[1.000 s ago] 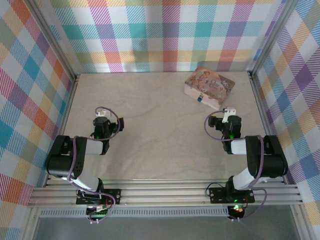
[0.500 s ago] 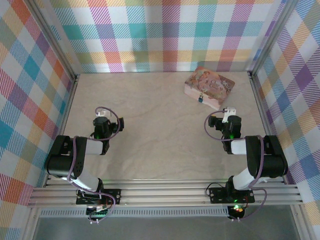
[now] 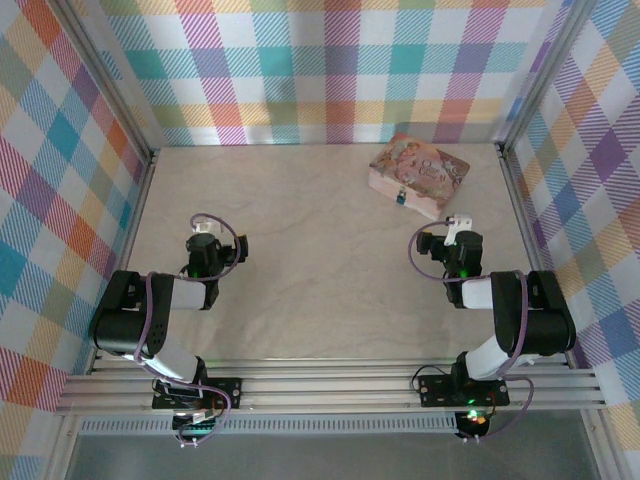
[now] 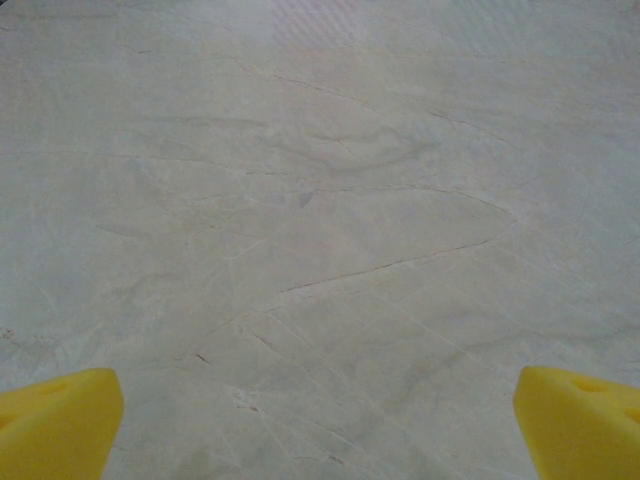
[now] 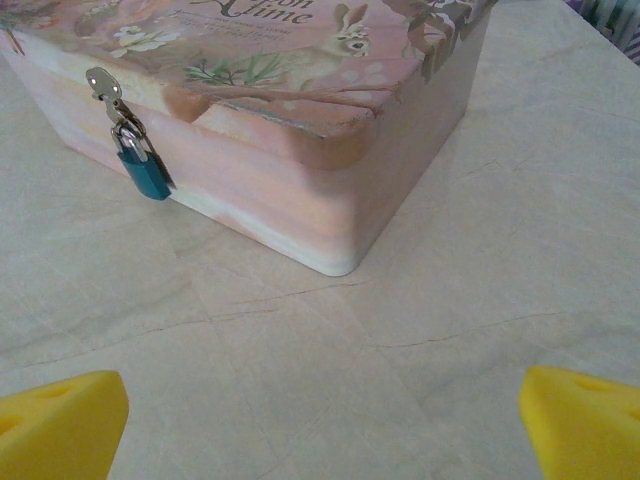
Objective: Unlock the padlock with the key
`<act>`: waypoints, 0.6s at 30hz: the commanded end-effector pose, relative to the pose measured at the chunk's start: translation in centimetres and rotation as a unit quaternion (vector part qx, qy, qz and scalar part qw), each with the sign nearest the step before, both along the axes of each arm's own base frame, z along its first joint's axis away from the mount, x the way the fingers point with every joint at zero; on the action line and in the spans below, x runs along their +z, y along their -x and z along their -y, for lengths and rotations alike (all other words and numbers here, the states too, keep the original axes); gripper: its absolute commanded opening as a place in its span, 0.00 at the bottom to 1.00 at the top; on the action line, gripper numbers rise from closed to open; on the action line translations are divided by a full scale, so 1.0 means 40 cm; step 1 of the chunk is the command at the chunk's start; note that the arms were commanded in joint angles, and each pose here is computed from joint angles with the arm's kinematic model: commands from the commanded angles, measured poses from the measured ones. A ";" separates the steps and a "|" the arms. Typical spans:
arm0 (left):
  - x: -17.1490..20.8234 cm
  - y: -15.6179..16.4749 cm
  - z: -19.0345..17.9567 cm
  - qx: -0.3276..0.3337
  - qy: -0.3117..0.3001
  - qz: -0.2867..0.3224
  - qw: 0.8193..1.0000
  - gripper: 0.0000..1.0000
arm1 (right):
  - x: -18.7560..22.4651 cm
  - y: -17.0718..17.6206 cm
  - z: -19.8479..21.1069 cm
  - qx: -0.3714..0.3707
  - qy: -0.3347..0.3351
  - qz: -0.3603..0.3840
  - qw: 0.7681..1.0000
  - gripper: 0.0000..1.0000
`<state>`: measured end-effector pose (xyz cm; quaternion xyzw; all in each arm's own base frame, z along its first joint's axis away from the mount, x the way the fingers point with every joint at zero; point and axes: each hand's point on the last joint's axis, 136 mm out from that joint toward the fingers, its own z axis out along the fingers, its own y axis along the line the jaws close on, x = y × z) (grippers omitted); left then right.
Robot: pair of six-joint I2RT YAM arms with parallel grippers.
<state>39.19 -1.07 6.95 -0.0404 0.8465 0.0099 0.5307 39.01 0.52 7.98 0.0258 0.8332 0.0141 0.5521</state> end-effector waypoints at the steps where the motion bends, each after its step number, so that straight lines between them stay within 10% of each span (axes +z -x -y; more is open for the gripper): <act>1: 0.026 -0.017 -0.001 -0.003 0.004 0.017 1.000 1.00 | 0.032 -0.018 -0.011 0.010 -0.001 0.020 1.000 1.00; 18: 0.090 -0.009 -0.010 0.024 0.028 -0.054 0.998 1.00 | 0.123 -0.019 -0.030 0.030 -0.010 -0.030 0.999 1.00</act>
